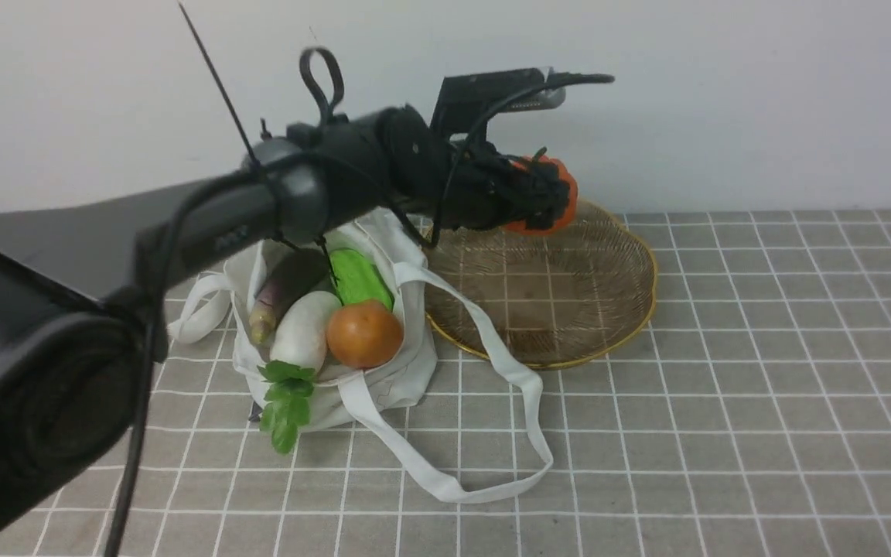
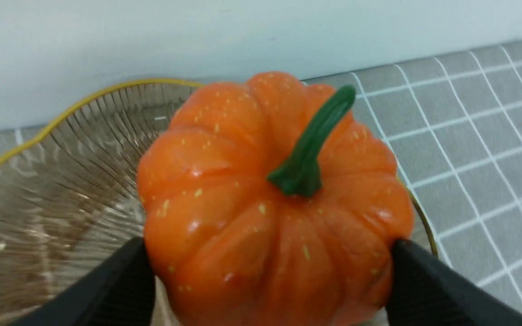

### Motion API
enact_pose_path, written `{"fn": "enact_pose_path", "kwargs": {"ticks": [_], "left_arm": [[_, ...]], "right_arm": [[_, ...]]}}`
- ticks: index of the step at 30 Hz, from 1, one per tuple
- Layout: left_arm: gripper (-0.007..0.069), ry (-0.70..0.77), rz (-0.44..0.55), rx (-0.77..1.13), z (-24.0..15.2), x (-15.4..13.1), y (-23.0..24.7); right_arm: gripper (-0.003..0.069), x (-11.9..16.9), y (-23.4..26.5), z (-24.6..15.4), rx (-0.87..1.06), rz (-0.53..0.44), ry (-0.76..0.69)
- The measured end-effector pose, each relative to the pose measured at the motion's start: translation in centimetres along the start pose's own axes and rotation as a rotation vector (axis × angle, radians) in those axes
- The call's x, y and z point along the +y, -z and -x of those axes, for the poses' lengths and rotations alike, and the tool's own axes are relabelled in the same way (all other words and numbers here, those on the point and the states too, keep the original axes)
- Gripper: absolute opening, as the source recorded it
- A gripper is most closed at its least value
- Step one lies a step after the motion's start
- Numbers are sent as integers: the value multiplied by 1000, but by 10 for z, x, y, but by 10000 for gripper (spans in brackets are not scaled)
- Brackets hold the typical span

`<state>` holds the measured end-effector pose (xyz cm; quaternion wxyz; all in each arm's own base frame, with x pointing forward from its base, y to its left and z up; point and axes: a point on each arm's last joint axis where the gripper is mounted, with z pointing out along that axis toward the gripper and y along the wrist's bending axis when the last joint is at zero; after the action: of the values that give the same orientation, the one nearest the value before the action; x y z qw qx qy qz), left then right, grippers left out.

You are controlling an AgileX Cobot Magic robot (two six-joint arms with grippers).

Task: Take vegetables from bag on grey coffee tablecloth place on plate.
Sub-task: 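Move the orange pumpkin from the bag onto the plate with the left gripper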

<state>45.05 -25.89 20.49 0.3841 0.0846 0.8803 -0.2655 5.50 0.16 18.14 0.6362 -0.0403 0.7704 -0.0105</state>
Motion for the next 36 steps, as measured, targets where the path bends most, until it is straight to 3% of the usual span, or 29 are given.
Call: {"fn": "enact_pose_path", "kwargs": {"ticks": [7,12,25,28,29,30,33,36], "left_arm": [[607,118,-8,18,-15,8,-18],[682,76,-10,20,-16,8,-19],[671,-31,-46,65,-6,4,-2],[526,-168,-75,71,19,-9,37],[513,-175,-69,71,21,-9,40],[404,-227,-82,75,32,-16,63],[172,-335,-95,88,53,-33,120],[29,-449,-90,119,65,-51,187]], "right_arm": [[-15,0,0,0,0,0,0],[-15,0,0,0,0,0,0],[-15,0,0,0,0,0,-5],[-15,0,0,0,0,0,-7],[-15,0,0,0,0,0,-7],[-15,0,0,0,0,0,-7],[-15,0,0,0,0,0,-7],[-15,0,0,0,0,0,-7]]}}
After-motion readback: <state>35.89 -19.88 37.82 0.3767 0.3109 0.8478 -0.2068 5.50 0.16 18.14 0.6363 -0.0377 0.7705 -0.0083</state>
